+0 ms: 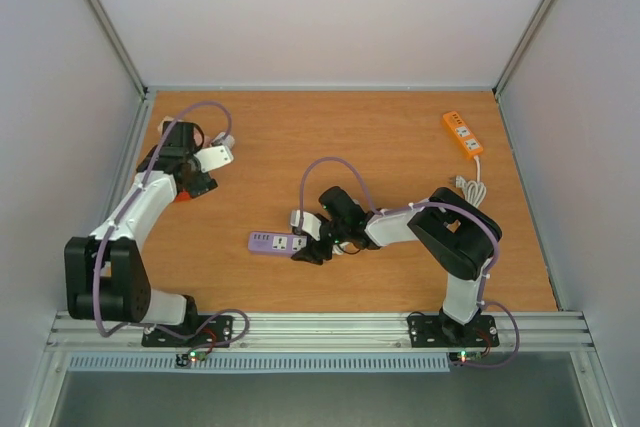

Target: Pull the plug off the socket

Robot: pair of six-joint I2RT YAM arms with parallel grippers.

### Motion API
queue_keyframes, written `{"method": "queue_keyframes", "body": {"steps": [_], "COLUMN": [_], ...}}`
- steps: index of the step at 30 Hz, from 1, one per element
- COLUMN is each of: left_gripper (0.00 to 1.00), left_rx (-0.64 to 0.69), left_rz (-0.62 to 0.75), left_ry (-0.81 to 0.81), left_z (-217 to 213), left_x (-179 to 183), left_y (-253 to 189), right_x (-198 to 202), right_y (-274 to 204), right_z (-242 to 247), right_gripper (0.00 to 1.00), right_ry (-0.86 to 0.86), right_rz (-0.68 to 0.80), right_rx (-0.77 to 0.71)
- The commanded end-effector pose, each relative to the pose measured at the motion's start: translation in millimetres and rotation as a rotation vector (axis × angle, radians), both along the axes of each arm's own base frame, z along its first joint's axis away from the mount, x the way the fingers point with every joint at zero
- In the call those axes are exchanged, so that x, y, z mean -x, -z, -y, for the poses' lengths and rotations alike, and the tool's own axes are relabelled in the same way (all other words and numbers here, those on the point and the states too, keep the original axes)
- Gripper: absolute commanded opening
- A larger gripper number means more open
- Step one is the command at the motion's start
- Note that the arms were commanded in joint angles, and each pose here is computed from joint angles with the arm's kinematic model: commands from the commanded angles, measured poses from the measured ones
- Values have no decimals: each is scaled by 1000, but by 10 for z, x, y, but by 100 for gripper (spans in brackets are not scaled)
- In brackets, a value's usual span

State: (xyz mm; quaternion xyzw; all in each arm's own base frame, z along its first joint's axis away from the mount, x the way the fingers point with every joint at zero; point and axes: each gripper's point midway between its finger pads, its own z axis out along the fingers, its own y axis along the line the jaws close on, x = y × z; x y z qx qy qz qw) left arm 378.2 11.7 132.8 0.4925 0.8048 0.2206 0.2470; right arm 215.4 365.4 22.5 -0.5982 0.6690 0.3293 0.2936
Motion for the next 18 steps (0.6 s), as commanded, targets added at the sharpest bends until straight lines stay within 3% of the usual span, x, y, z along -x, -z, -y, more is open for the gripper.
{"method": "queue_keyframes", "body": {"steps": [1,5,10,18], "left_gripper": [100,100,100,100], "left_rx": [282,443,555,654], "left_rz": [46,77,92,139], "left_ry": [-26,-43,-84,-134], "left_z": [333,513,599,640], "left_x": [57,117,179,206], "left_y": [-280,-439,-483,-508], "right_x": [-78,-104,-166,-285], "right_y": [-17,-2,-14,-70], "right_z": [26,13,-46,-111], "right_gripper": [74,81,83,73], "right_ry": [34,43,70,116], "right_rz": [-4,-12,8,20], "right_rx": [25,58,100,147]}}
